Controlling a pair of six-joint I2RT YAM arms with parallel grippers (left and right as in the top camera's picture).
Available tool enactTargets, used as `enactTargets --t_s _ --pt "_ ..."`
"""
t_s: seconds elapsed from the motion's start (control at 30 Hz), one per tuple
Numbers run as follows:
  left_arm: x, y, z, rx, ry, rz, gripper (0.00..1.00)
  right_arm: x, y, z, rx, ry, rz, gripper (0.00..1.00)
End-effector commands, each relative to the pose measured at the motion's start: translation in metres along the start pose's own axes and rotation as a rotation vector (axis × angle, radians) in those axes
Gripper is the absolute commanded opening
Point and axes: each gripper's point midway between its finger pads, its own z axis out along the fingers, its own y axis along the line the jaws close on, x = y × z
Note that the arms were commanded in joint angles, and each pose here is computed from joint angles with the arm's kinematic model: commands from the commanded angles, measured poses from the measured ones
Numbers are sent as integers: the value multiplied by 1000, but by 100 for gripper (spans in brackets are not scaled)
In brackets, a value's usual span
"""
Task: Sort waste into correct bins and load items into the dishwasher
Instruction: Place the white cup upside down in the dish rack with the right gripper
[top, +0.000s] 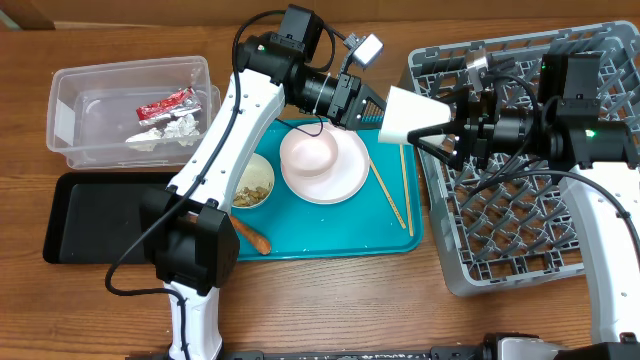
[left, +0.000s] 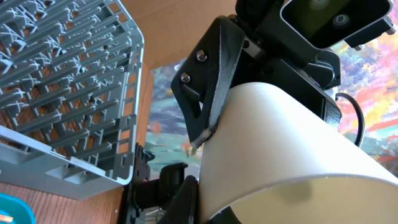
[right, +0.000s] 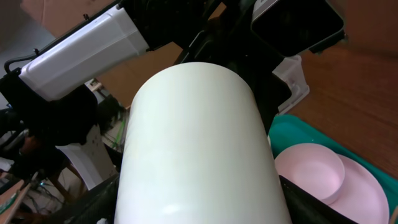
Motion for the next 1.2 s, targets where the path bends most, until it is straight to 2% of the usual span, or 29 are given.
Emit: enactTargets --t_s 0.0,0.17,0.37,0.53,0.67,0.8,0.93,1.1,1.13,1.17 --pt "-1 -14 0 16 -1 27 4 -7 6 0 -23 -12 -30 73" --pt "-1 -9 0 -16 0 26 7 -6 1 0 3 -4 -32 67" --pt "3 19 -3 -181 6 -6 12 -2 -9 -1 62 18 -23 63" --pt "1 32 -11 -255 -3 -11 21 4 -24 -2 151 51 -2 60" --pt "0 48 -26 -362 -21 -17 29 13 -48 -9 301 90 72 56" --pt "3 73 -65 -629 -46 -39 36 19 -67 -24 448 105 144 56" --pt "9 82 -120 -921 -106 -96 41 26 -90 -58 677 91 287 55" --pt "27 64 -212 -1372 -247 -190 42 43 -104 -132 1049 98 505 55" --pt "32 57 -230 -1457 -283 -212 45 46 -103 -148 1111 97 541 55" --pt "38 48 -247 -1537 -321 -233 52 48 -101 -163 1171 92 581 55"
